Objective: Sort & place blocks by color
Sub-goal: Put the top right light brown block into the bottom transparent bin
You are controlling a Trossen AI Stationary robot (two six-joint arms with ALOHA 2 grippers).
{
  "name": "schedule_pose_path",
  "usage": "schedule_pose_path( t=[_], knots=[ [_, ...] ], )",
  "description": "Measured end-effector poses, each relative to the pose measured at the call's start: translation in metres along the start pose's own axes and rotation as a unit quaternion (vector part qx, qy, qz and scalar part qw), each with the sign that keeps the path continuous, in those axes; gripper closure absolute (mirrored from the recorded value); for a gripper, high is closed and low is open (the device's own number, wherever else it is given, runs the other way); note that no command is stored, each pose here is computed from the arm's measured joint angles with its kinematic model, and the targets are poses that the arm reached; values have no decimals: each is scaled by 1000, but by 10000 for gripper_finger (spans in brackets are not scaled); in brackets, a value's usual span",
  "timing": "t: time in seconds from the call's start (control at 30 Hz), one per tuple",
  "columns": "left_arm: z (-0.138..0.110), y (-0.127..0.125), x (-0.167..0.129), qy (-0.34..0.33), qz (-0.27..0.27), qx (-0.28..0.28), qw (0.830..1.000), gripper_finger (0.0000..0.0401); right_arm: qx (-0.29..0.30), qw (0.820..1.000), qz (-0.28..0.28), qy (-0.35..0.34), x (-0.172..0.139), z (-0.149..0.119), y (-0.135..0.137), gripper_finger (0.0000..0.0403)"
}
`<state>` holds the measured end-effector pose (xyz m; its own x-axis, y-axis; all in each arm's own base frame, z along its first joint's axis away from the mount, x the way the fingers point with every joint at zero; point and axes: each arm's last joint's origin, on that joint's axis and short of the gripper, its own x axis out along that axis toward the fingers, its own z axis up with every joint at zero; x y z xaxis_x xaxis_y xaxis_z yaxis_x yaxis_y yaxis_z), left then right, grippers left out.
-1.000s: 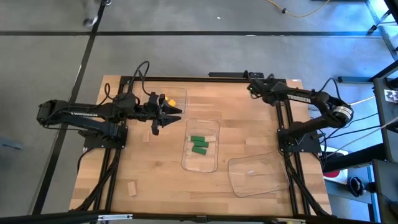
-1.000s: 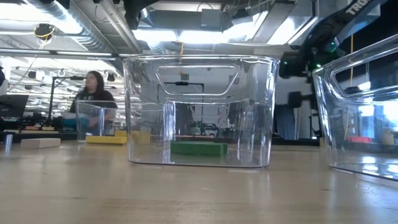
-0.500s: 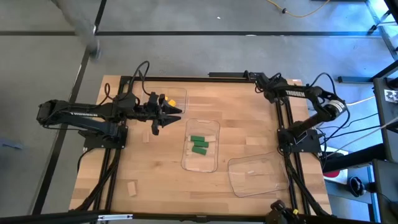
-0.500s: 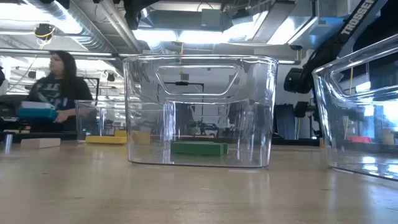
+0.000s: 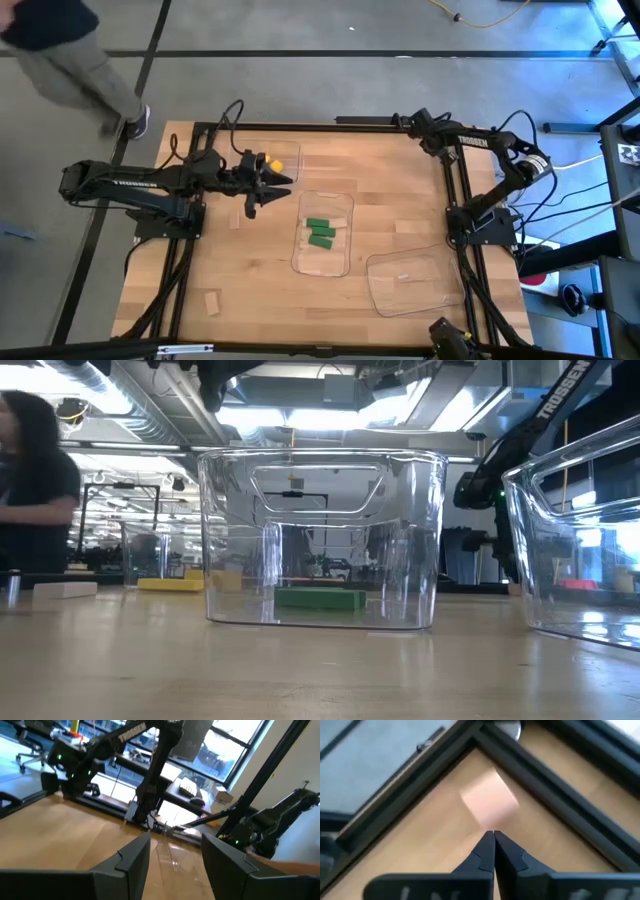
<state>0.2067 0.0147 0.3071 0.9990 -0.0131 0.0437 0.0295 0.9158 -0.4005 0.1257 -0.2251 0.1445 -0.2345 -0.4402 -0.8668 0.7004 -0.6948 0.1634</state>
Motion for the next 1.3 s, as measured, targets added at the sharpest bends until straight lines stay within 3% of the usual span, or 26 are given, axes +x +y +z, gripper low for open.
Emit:
schedule_pose_path(
  t=[0.3, 0.5, 0.57, 0.7, 0.8, 0.9, 1.1, 1.3],
  knots=[
    [-4, 2, 0, 21, 9, -2, 1000, 232, -81, 993, 43, 79, -11, -8, 2, 403],
    [-4, 2, 0, 20, 10, -2, 1000, 232, 5, 986, 164, -45, -44, 18, 27, 403],
    [-4, 2, 0, 20, 10, -2, 1000, 232, 6, 983, 170, -68, -51, 28, 39, 403],
    [-4, 2, 0, 20, 10, -2, 1000, 232, -61, 989, 124, -57, -44, 50, 62, 403],
    [-4, 2, 0, 21, 11, -2, 1000, 232, -130, 989, 65, -8, -33, 64, 74, 403],
    [-4, 2, 0, 21, 11, -3, 1000, 232, -181, 981, 24, 70, -8, 64, 81, 403],
    [-5, 2, 0, 24, 13, -13, 1000, 232, -258, 952, -83, 145, 17, 60, 69, 403],
    [-5, 3, 0, 25, 16, -13, 999, 232, -250, 954, -124, 109, 21, 76, 60, 403]
  ],
)
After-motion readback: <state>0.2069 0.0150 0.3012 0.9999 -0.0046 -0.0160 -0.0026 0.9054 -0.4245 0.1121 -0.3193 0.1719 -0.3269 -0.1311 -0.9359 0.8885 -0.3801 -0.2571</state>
